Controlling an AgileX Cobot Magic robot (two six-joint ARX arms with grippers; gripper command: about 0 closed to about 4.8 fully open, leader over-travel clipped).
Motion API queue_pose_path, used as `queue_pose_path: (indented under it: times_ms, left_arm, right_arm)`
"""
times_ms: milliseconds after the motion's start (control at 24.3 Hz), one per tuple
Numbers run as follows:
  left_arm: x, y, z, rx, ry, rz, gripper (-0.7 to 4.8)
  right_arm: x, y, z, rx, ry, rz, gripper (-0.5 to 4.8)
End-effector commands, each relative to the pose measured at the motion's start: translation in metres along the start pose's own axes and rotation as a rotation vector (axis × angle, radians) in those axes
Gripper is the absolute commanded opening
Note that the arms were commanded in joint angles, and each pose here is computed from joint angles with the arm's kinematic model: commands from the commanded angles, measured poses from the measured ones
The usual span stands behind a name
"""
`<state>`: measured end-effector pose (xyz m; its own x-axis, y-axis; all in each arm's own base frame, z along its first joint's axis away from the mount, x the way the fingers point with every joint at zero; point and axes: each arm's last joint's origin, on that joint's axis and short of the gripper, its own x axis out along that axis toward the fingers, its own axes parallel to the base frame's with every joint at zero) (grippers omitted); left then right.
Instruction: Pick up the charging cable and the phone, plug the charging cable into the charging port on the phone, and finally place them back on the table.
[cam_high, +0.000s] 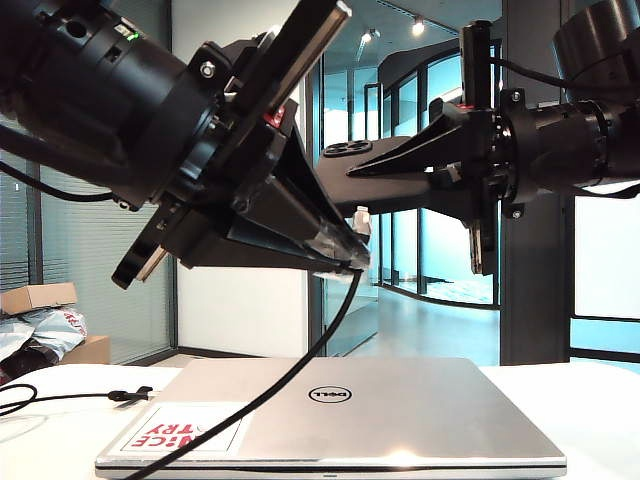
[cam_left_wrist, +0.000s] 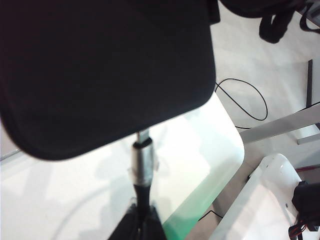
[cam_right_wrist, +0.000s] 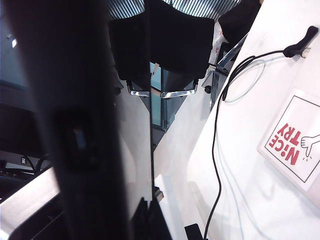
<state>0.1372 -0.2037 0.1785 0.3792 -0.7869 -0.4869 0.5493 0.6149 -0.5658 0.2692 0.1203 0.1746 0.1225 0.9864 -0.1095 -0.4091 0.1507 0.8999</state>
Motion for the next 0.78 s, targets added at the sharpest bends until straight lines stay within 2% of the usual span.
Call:
queue_pose_path:
  times_ms: [41, 206, 412, 783]
  left_arm:
    - [-0.0007, -0.0034, 0.0049, 0.004, -0.046, -0.025, -0.07]
    - [-0.0011, -0.0062, 0.0087, -0.050, -0.084, -0.055, -0.07]
    - [-0.0013, -0.0077, 0.0110, -0.046, -0.107, -0.071, -0.07]
    - [-0.0014, -0.0078, 0.0112, -0.045, -0.109, -0.073, -0.07]
  right_arm:
    - [0.0004, 0.0051, 0.0028, -0.034, 0.010, 0.031, -0.01]
    - [0.0003, 0.0049, 0.0031, -0.034, 0.001, 0.025, -0.01]
    - [0.0003, 0.0051, 0.0031, -0.038, 0.004, 0.027, -0.01]
    - [-0.0005, 0.0057, 0.0024, -0.141, 0.037, 0.057, -0.01]
